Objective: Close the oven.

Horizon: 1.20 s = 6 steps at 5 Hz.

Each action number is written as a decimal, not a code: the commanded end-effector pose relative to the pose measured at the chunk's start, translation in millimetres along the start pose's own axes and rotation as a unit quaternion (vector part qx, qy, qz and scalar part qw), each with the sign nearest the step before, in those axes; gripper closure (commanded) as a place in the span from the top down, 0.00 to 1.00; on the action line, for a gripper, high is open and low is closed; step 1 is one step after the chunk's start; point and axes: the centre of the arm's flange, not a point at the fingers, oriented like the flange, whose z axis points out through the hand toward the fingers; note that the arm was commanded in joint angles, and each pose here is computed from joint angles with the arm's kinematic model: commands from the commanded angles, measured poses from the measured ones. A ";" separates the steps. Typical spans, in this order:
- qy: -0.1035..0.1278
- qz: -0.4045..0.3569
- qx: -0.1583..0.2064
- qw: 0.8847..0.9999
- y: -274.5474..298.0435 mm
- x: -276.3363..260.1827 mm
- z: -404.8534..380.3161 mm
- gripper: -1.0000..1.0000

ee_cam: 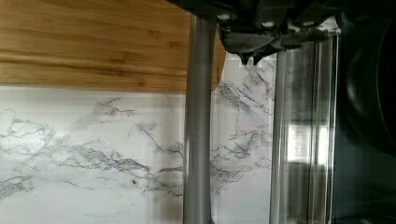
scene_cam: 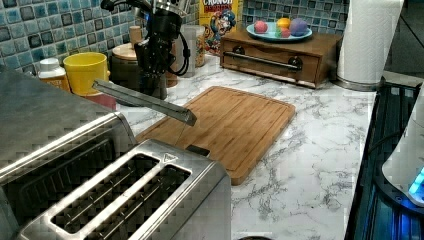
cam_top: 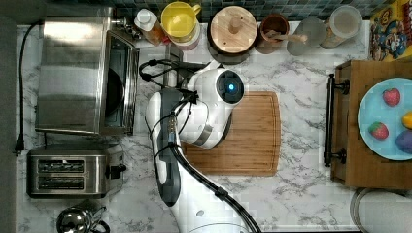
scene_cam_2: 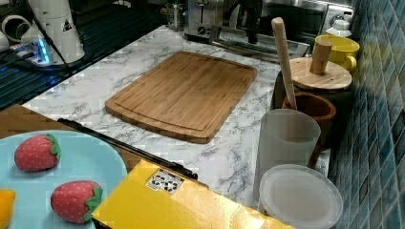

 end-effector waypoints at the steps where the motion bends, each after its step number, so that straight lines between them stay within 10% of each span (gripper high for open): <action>1: 0.049 -0.124 0.046 0.990 -226.9 -26.6 -50.8 0.00; 6: 0.058 -0.162 -0.076 0.982 -355.3 -82.9 -28.1 0.00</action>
